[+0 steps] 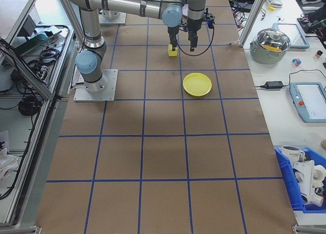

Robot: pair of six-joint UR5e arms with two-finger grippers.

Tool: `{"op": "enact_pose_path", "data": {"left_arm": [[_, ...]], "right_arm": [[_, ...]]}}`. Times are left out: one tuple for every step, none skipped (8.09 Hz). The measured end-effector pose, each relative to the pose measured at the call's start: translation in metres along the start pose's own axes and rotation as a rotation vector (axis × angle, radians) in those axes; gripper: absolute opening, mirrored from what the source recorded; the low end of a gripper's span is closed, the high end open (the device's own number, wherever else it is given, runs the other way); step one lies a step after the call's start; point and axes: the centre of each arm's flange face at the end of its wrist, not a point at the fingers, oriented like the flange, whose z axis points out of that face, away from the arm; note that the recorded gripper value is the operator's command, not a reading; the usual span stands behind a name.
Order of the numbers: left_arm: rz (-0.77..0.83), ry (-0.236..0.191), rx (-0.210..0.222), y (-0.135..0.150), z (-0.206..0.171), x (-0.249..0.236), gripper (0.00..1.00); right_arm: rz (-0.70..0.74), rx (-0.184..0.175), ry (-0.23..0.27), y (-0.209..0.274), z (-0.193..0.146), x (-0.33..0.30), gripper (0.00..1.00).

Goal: Sort blocks by color into plates

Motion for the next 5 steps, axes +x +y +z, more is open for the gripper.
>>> {"op": "enact_pose_path", "data": {"left_arm": [[0.001, 0.008, 0.013, -0.001, 0.0, 0.002, 1.0], [0.005, 0.014, 0.021, -0.002, -0.003, 0.002, 1.0], [0.012, 0.02, 0.031, -0.003, -0.009, 0.002, 1.0], [0.029, 0.03, 0.045, -0.005, -0.022, 0.001, 1.0], [0.042, 0.033, 0.054, -0.01, -0.044, -0.005, 1.0]], "right_arm": [[0.001, 0.0, 0.001, 0.0, 0.0, 0.0, 1.0], [0.004, 0.0, 0.002, 0.0, -0.001, 0.001, 1.0], [0.01, 0.008, 0.002, 0.001, -0.005, 0.001, 1.0], [0.015, 0.022, -0.002, 0.002, -0.009, 0.001, 1.0], [0.017, 0.031, -0.007, 0.002, -0.012, 0.001, 1.0]]}}
